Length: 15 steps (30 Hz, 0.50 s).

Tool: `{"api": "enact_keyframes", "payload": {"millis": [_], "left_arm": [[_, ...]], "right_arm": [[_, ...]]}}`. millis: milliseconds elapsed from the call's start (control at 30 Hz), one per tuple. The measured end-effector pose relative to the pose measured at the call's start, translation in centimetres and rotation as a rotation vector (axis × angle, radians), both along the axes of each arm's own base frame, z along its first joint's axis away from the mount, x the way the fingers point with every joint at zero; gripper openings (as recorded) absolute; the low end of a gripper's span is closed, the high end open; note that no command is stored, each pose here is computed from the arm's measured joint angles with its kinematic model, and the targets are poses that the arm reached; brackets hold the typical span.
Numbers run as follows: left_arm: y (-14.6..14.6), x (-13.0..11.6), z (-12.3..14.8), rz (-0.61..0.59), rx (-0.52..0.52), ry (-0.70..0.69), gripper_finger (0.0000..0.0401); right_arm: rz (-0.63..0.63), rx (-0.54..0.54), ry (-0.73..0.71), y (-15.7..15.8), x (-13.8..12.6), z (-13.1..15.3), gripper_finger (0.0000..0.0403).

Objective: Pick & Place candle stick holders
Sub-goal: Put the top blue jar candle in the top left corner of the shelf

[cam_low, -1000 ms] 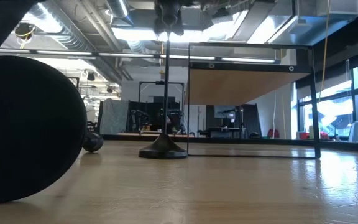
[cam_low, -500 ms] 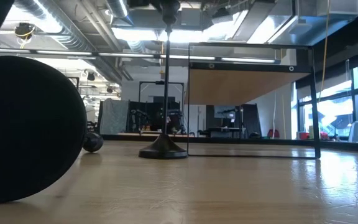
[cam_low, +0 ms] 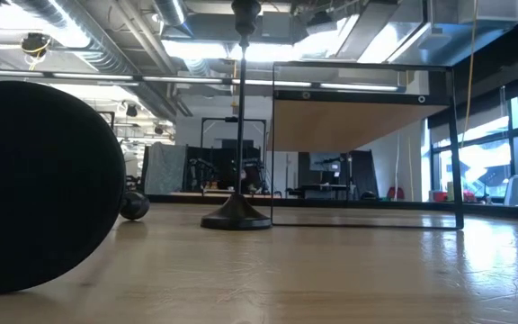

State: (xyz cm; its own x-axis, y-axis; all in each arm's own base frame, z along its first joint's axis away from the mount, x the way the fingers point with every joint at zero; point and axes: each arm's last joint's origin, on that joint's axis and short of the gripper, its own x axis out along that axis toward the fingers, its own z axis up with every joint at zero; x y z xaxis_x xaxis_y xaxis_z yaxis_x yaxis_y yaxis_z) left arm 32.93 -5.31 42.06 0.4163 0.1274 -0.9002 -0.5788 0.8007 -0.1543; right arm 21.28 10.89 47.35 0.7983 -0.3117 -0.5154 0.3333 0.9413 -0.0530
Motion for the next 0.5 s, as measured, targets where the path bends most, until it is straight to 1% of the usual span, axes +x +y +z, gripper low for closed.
{"api": "enact_keyframes", "payload": {"millis": [167, 333, 500], "left_arm": [[-3.3, -0.2, -1.9, 0.012, -0.047, 0.067, 0.0001], [-6.0, -0.8, -3.8, 0.009, -0.049, 0.132, 0.0001], [-8.2, -2.0, -5.5, 0.058, -0.067, 0.191, 0.0001]], "right_arm": [[0.003, -0.006, 0.011, 0.0, -0.1, -0.1, 0.0], [0.003, -0.006, 0.012, 0.0, -0.1, -0.1, 0.0], [0.005, -0.001, 0.014, 0.1, -0.1, -0.1, 0.0]]}}
